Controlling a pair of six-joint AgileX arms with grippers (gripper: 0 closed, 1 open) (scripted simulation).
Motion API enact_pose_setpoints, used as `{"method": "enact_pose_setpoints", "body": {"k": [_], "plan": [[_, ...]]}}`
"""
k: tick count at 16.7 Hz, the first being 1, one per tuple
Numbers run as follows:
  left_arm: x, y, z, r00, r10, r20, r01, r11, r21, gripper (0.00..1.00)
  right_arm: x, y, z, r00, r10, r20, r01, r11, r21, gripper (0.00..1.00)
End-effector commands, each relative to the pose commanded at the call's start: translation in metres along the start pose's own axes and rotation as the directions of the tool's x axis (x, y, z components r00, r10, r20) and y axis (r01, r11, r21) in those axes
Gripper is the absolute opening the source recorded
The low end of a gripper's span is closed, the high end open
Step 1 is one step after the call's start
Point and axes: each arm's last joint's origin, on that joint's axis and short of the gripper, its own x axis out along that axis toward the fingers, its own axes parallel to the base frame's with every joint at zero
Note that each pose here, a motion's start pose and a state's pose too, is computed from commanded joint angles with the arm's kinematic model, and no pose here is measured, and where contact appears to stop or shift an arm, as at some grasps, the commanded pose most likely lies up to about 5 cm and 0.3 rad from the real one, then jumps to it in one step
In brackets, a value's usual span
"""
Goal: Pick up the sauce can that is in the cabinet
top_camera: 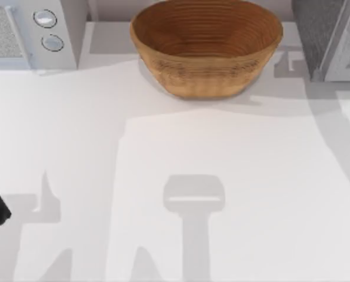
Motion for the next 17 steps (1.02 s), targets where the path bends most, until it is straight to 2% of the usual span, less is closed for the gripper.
{"method": "enact_pose_setpoints", "body": {"k": [3, 10, 17], "plan": [[0.0, 0.0, 0.0, 1.0, 0.0, 0.0, 0.0, 1.0, 0.0, 1.0, 0.01, 0.002, 0.002, 1.0, -0.001, 0.002, 0.001, 1.0, 0.0, 1.0], [0.0, 0.0, 0.0, 1.0, 0.0, 0.0, 0.0, 1.0, 0.0, 1.0, 0.071, 0.015, -0.001, 1.0, -0.006, -0.006, 0.006, 1.0, 0.004, 1.0], [0.0, 0.0, 0.0, 1.0, 0.0, 0.0, 0.0, 1.0, 0.0, 1.0, 0.082, 0.015, -0.001, 1.0, -0.007, -0.008, 0.007, 1.0, 0.004, 1.0]]}}
